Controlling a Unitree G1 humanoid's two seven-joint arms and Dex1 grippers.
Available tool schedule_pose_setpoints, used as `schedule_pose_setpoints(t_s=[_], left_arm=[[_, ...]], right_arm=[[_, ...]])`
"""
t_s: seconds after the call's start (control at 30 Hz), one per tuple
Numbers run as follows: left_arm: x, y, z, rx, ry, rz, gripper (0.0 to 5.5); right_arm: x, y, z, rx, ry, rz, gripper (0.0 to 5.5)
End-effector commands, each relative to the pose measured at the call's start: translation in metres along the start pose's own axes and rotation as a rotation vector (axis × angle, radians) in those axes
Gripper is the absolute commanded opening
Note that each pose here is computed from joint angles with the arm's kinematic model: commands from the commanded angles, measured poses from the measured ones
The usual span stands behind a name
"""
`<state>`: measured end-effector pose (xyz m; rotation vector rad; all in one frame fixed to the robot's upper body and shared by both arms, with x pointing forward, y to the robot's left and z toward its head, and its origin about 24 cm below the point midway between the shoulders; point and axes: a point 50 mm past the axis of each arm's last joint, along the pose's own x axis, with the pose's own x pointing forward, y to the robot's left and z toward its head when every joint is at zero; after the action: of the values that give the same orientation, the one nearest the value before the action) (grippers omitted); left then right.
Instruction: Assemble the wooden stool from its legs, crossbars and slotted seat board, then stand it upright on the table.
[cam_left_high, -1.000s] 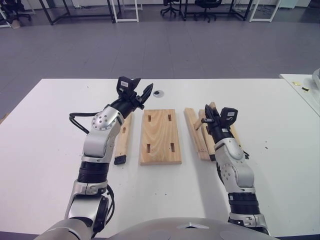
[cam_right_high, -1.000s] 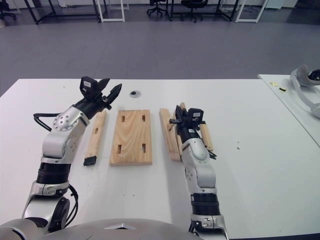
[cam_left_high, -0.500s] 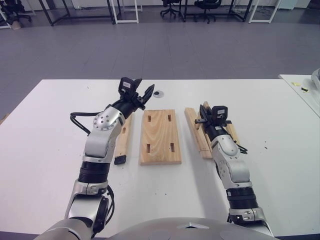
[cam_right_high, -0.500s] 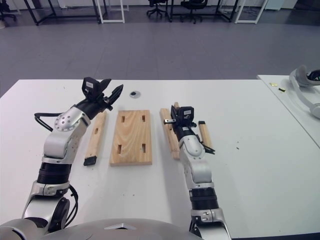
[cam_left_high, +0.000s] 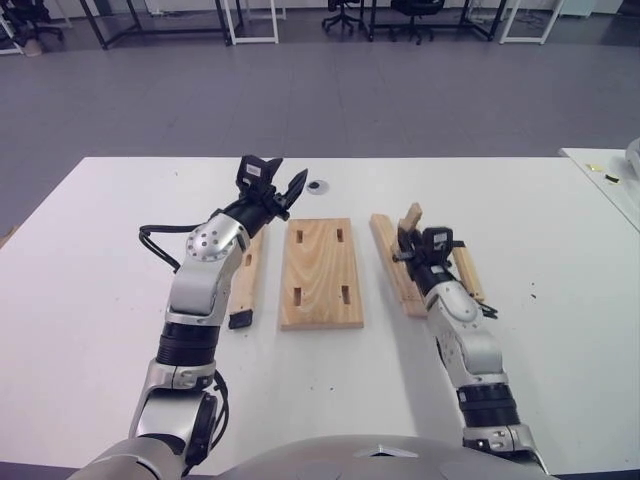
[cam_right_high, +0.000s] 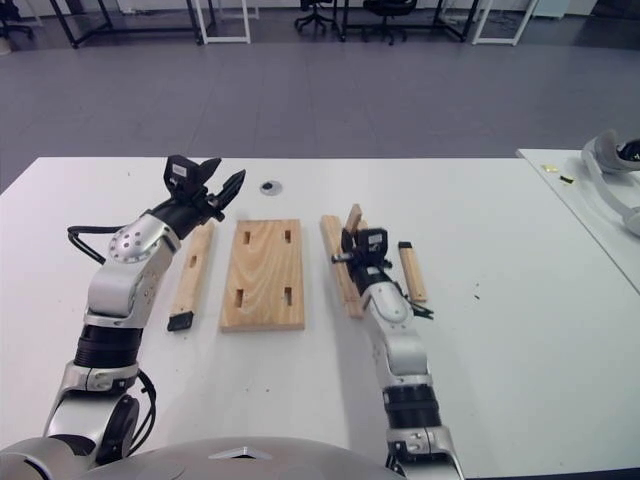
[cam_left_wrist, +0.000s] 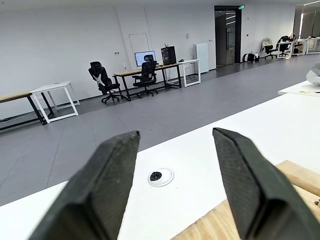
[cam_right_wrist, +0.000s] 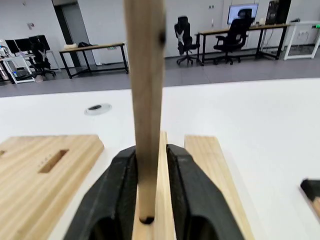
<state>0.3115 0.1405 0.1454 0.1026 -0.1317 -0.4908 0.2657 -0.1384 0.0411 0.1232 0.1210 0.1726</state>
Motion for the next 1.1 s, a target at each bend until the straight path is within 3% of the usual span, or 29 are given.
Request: schedule_pose_setpoints(t_s=[0.03, 0.37, 0.57, 0.87, 1.1], left_arm=[[0.0, 0.003, 0.0, 0.018, 0.001, 0.016, 2.67], [-0.004, 0.0, -0.002, 0.015, 0.006, 0.024, 2.67], [-0.005, -0.002, -0.004, 0.018, 0.012, 0.027, 2.67], [-0.005, -0.002, -0.005, 0.024, 0.013, 0.026, 2.67], [-0.004, -0.003, -0.006, 0.029, 0.014, 0.024, 2.67]], right_arm=[[0.003, 0.007, 0.014, -0.007, -0.044, 0.048, 1.68], [-0.014, 0.01, 0.025, 0.023, 0.269, 0.09, 3.46], [-0.021, 0.015, 0.034, 0.074, 0.33, 0.12, 3.46], [-0.024, 0.004, 0.006, 0.057, 0.465, 0.03, 3.46], [-0.031, -0.011, -0.004, -0.135, 0.555, 0.003, 3.46]])
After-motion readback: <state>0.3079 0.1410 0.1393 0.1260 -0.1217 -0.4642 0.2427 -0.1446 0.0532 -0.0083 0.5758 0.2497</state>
